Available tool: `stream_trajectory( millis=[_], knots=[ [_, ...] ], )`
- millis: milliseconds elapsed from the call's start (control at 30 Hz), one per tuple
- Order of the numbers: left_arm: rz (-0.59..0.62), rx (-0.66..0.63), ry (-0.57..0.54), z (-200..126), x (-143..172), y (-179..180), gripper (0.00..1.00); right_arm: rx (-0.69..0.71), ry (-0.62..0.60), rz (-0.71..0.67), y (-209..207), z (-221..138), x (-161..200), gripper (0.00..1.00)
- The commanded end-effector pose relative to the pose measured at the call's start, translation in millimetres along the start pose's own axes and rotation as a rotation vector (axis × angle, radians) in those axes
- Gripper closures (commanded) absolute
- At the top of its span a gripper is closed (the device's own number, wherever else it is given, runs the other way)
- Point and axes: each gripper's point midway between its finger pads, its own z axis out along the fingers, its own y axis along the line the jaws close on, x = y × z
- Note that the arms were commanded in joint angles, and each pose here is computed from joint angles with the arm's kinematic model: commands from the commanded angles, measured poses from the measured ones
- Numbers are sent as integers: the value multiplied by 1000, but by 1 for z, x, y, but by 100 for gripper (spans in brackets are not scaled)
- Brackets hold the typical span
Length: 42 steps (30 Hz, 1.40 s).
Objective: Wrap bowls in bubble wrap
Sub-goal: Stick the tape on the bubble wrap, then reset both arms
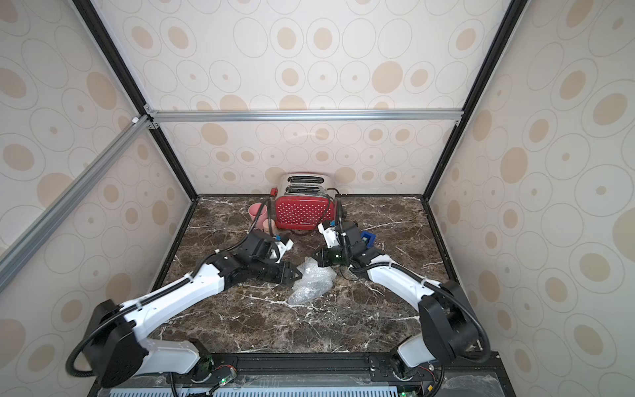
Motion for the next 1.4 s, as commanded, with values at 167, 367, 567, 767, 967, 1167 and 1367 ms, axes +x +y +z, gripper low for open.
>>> stream_trajectory(
  millis=[167, 367, 567, 767, 967, 1167, 1367],
  knots=[
    [40, -836, -714, -162, -40, 138, 10, 421, -305, -140, -56, -102, -23, 53],
    [203, -1134, -851, -177, -24, 187, 1, 853, -529, -165, -118, -179, -12, 31],
    [200, -1166, -754, -148, -19, 244, 1, 1097, -637, -149, -175, -209, 18, 27],
    [148, -1101, -751, -119, -38, 291, 1, 1193, -551, -85, -227, -196, 33, 27],
    [114, -1010, -765, -95, -57, 326, 1, 1174, -594, -96, -252, -179, 25, 30],
    [128, -947, -666, -73, -63, 336, 1, 1003, -626, -95, -271, -152, 27, 37],
    [122, -945, -662, -73, -64, 335, 1, 1026, -478, -76, -286, -132, 21, 7]
  ],
)
